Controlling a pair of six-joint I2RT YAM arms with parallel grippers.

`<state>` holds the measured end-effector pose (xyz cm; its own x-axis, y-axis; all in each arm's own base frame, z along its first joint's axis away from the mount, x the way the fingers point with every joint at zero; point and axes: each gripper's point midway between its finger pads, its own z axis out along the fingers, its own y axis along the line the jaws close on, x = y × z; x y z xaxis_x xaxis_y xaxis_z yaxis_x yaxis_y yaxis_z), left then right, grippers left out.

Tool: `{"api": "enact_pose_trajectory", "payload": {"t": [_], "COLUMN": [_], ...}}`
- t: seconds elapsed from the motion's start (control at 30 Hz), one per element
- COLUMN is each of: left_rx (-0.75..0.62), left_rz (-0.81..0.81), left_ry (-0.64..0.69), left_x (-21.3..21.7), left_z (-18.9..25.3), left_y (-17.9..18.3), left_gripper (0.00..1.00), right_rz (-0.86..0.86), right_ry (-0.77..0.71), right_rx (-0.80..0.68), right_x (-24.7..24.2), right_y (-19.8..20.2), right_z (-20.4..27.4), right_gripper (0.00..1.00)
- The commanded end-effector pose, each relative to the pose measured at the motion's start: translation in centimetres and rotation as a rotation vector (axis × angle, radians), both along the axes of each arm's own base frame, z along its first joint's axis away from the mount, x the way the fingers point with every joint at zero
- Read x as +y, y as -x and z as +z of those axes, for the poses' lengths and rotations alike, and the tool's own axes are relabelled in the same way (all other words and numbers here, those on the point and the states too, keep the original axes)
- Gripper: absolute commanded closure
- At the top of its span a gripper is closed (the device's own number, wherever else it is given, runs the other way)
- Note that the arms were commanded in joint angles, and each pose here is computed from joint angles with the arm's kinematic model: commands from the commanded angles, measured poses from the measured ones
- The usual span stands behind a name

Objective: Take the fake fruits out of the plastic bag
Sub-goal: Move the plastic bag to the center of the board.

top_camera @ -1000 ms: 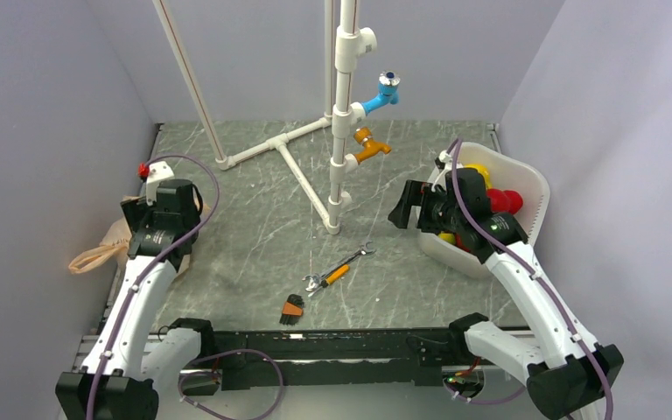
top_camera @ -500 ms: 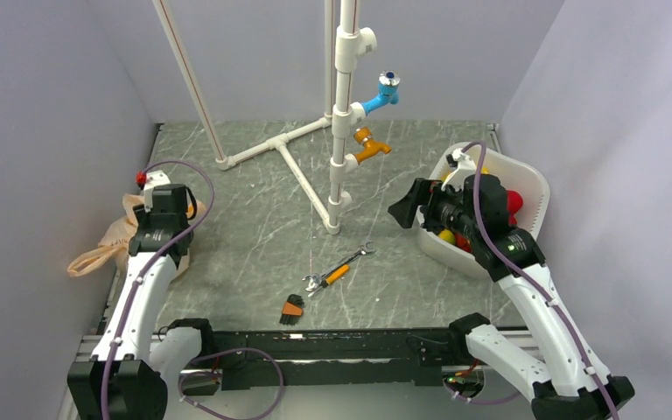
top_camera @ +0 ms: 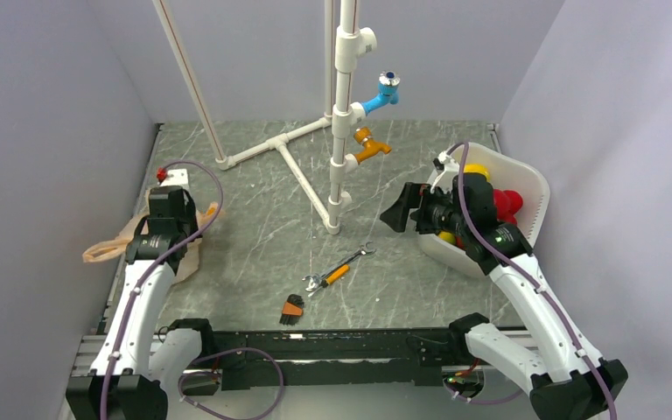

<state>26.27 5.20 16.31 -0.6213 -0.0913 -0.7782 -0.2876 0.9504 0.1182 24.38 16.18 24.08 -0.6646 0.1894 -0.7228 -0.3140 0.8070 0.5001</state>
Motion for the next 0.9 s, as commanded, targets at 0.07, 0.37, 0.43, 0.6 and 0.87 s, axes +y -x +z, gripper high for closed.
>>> {"api": "enact_pose_trajectory", "payload": {"t": [0.07,0.37,0.43,0.6,0.87], "left_rx": [-0.067,-0.152,-0.179,-0.214,-0.311], "left_rz": [-0.403,-0.841,-0.959,-1.147,-1.192], "left_ry": [0.098,0.139,0.178,0.225,0.233], "left_x": [-7.1,-15.9,-18.1,-21.3,-21.7], "left_z": [1.7,3.2,3.7,4.5,6.3], "left_y": [-1.3,1.1,2.3,4.6,5.7], "left_gripper": [0.99,1.0,1.0,0.98,0.14], "right_rz": [0.06,0.173,0.201,0.324,0.421], "right_ry": [-0.05,0.038,0.031,-0.006,-0.002], "right_rx": [-0.025,-0.016,-0.046,-0.131,-0.186], "right_x": [1.6,6.9,8.2,11.9,15.9], "right_y": [0.4,2.8,3.7,6.5,7.9], "right_z": [0.3,-1.7,-1.6,-0.9,0.1], "right_gripper": [0.0,0.0,0.0,0.0,0.0]}}
